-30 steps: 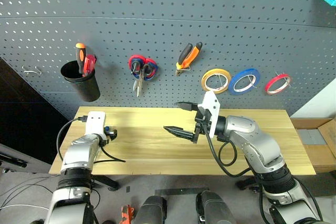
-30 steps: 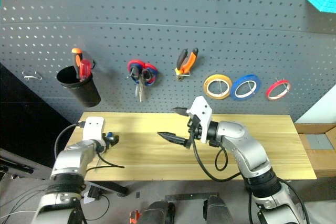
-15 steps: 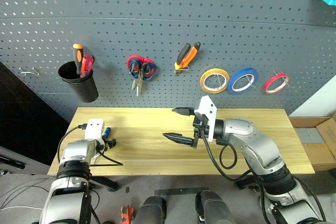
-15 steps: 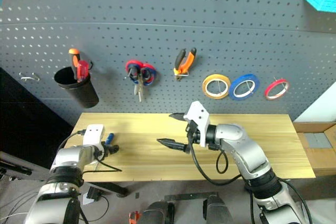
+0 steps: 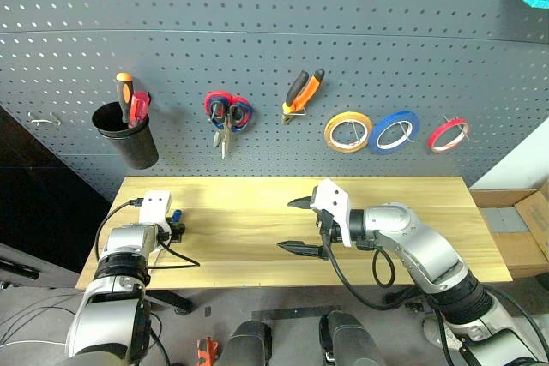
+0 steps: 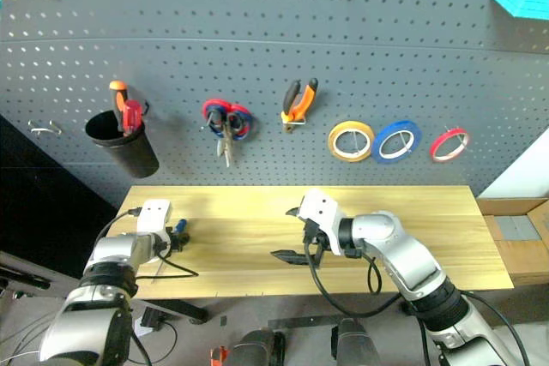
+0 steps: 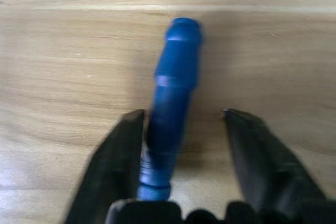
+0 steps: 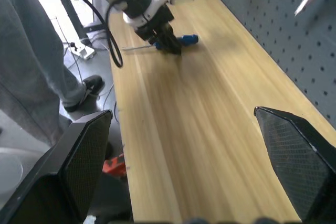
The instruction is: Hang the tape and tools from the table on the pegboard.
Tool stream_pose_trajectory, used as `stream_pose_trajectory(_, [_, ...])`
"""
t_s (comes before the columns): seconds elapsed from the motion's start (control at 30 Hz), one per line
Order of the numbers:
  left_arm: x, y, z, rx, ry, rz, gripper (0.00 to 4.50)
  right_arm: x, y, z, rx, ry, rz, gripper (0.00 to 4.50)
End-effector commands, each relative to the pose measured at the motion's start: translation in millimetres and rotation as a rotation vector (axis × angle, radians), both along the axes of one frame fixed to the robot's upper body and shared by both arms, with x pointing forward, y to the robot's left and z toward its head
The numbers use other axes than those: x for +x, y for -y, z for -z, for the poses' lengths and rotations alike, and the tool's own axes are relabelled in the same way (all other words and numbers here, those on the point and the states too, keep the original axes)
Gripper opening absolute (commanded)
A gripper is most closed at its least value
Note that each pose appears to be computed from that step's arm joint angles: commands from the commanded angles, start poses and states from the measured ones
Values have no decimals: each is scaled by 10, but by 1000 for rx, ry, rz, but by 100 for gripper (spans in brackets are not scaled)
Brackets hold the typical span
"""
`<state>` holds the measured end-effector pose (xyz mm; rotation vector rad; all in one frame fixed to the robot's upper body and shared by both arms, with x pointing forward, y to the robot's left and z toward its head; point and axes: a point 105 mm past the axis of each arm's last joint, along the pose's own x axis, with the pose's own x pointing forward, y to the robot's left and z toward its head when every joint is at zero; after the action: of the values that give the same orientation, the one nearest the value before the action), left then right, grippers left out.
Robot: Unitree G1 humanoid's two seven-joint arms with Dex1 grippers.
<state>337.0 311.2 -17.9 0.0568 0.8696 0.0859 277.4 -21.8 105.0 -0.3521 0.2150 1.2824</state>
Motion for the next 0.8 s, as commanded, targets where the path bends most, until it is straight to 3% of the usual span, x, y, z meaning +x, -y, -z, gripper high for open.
stream_pose_trajectory(0.03, [-30, -82, -134, 23, 23, 0, 80, -6, -49, -64, 4, 34, -22, 450])
stream_pose_trajectory(0.07, [-28, -79, -182, 26, 38, 6, 57, -3, -57, -75, 7, 36, -24, 450])
stream_pose_trajectory(0.2, [-9, 84, -616, 102, 213, 165, 55, -20, -78, -208, 56, 65, -64, 450])
stream_pose_trajectory(0.3, [-41, 382, -1084, 98, 452, 316, 55, -171, -96, -432, 151, 79, -169, 450])
stream_pose_trajectory(0.37, [-112, 656, -1492, 52, 703, 399, 55, -215, -111, -570, 188, 100, -207, 450])
stream_pose_trajectory(0.53, [-253, 701, -2388, 49, 1199, 276, 55, -216, -191, -1031, 343, 160, -247, 450])
stream_pose_trajectory(0.7, [-239, 727, -2833, 99, 1348, 306, 55, -206, -223, -1105, 360, 169, -267, 450])
stream_pose_trajectory(0.8, [-276, 639, -3224, 117, 1465, 272, 55, -202, -225, -1109, 354, 176, -276, 450])
